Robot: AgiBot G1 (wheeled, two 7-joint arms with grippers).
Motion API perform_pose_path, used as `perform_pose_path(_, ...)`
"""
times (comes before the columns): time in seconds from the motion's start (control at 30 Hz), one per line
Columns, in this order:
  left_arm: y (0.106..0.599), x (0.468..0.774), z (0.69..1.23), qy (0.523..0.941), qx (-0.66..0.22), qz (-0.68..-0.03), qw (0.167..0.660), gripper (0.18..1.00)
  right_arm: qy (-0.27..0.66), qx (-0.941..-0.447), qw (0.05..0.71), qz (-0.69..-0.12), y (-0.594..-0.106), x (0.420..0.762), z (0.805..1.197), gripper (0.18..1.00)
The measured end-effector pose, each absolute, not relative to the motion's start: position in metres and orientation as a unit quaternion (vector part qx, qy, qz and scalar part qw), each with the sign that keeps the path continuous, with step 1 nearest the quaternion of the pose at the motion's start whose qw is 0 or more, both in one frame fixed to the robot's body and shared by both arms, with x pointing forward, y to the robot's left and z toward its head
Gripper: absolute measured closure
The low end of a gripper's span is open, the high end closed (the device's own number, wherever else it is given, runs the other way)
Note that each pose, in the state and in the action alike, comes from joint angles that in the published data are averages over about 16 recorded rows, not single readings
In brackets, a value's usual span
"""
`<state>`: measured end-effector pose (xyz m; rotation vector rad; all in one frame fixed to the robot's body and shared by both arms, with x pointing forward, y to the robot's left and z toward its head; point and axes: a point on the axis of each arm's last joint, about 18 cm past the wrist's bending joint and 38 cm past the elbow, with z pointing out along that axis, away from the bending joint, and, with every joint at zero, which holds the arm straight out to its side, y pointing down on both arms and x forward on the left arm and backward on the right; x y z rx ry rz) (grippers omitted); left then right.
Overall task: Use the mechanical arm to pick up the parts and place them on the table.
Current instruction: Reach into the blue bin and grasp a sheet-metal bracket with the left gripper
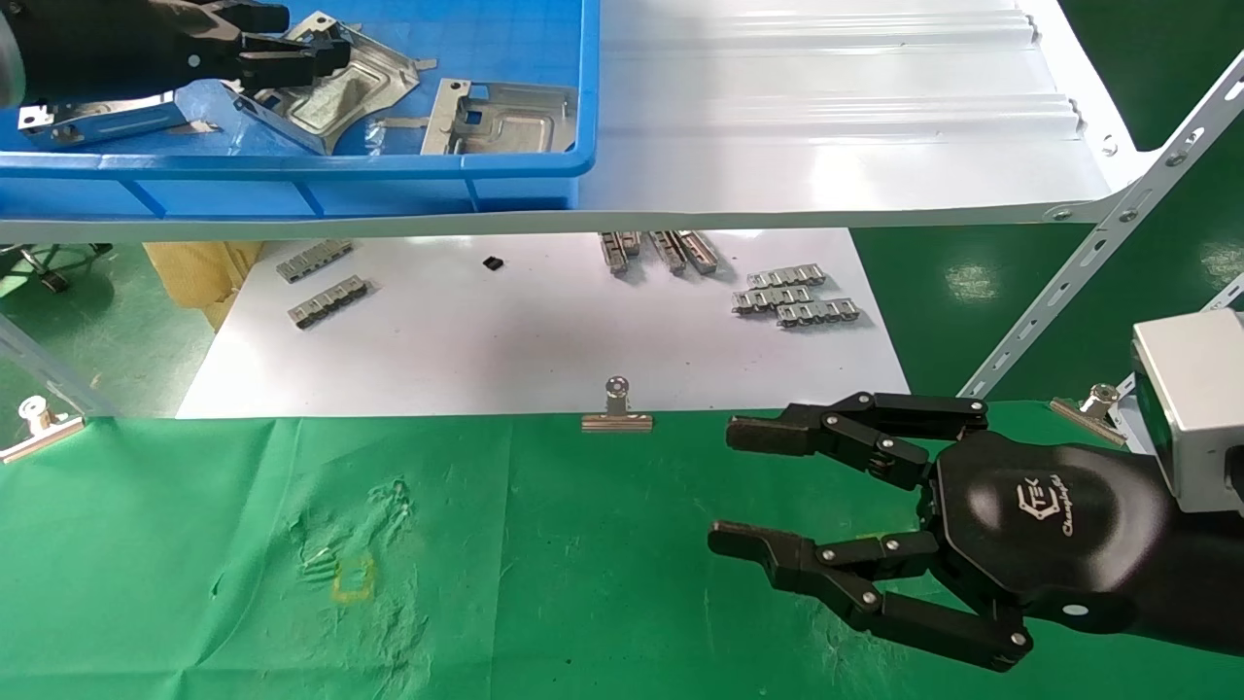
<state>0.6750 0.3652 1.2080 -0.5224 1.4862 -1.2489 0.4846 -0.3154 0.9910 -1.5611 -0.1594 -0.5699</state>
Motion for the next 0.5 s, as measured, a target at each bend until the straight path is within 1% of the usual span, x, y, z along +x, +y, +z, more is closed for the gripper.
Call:
perform_pose_path(0.17, 0.368, 0.670, 1.207, 0.634, -0.217, -0.520, 0.530, 0.552, -0.071, -0.693, 0.671, -0.253, -0.315, 0.485, 0.991, 0.589)
perform_pose_path(0.23, 0.370, 0.668, 1.206, 0.636, -0.217, -0.519, 0.527, 0.607, -0.071, -0.693, 0.671, -0.253, -0.315, 0.485, 0.991, 0.535)
perform_pose_path(0.3, 0.370, 0.667, 1.206, 0.639, -0.216, -0.519, 0.525, 0.662, -0.071, -0.693, 0.671, -0.253, -0.315, 0.485, 0.991, 0.497)
perform_pose_path(0.43, 0.371, 0.664, 1.207, 0.641, -0.212, -0.520, 0.523, 0.747, -0.071, -0.693, 0.671, -0.253, -0.315, 0.485, 0.991, 0.397)
perform_pose_path(0.5, 0.370, 0.662, 1.208, 0.642, -0.207, -0.522, 0.522, 0.785, -0.071, -0.693, 0.671, -0.253, -0.315, 0.485, 0.991, 0.367)
